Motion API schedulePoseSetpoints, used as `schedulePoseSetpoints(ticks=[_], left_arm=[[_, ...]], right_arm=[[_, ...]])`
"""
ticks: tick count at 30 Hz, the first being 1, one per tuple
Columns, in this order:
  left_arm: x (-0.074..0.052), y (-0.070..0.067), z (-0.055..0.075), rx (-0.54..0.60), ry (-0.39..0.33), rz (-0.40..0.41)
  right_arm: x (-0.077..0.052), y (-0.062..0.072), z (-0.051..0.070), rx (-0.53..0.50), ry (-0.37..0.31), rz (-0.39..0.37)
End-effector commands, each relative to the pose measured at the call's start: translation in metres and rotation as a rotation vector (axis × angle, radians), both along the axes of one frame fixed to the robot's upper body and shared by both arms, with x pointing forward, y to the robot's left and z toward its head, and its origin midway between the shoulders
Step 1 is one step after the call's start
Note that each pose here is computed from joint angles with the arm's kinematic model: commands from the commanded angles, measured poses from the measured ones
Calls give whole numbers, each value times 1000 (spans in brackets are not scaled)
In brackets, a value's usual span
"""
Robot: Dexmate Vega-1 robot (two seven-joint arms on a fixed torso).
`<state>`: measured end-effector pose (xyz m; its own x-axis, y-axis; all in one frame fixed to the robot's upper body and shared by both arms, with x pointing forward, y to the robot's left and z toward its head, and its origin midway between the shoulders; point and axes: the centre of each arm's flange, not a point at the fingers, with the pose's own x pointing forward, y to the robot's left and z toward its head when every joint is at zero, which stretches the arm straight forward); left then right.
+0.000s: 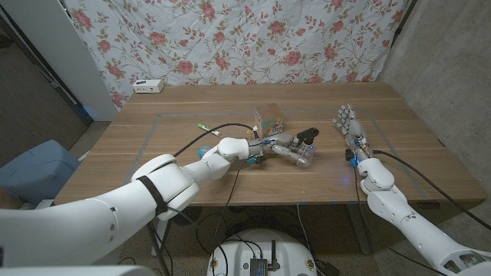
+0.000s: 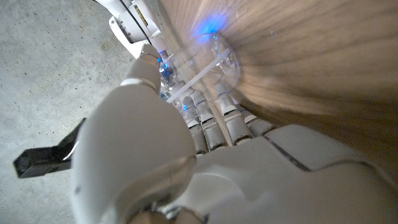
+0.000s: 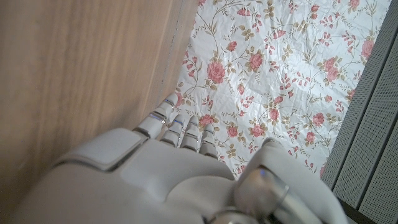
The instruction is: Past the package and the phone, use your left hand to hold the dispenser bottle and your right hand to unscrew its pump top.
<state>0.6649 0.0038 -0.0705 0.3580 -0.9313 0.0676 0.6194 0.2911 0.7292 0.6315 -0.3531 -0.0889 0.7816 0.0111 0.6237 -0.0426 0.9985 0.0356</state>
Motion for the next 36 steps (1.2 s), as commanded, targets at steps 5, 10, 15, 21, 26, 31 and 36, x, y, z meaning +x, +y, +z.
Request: schedulePoseSetpoints(ticks=[5, 10, 15, 21, 26, 31, 36], left_arm=[[5, -2, 3, -80, 5, 54], [4, 0, 8, -108, -5, 56], [4, 2, 13, -133, -17, 61], [2, 3, 21, -149, -40, 44], [-1, 3, 31, -162, -62, 23], [-5, 4, 39, -178, -81, -1], [-12, 7, 46, -194, -95, -19]], right_arm=[[-4, -4, -1, -7, 10, -9], [-4, -3, 5, -22, 15, -4], [-3, -2, 13, -44, 25, 2], [-5, 0, 20, -62, 28, 8], [-8, 2, 27, -70, 26, 10], [-10, 3, 33, -70, 27, 12], [-14, 6, 40, -71, 26, 13]])
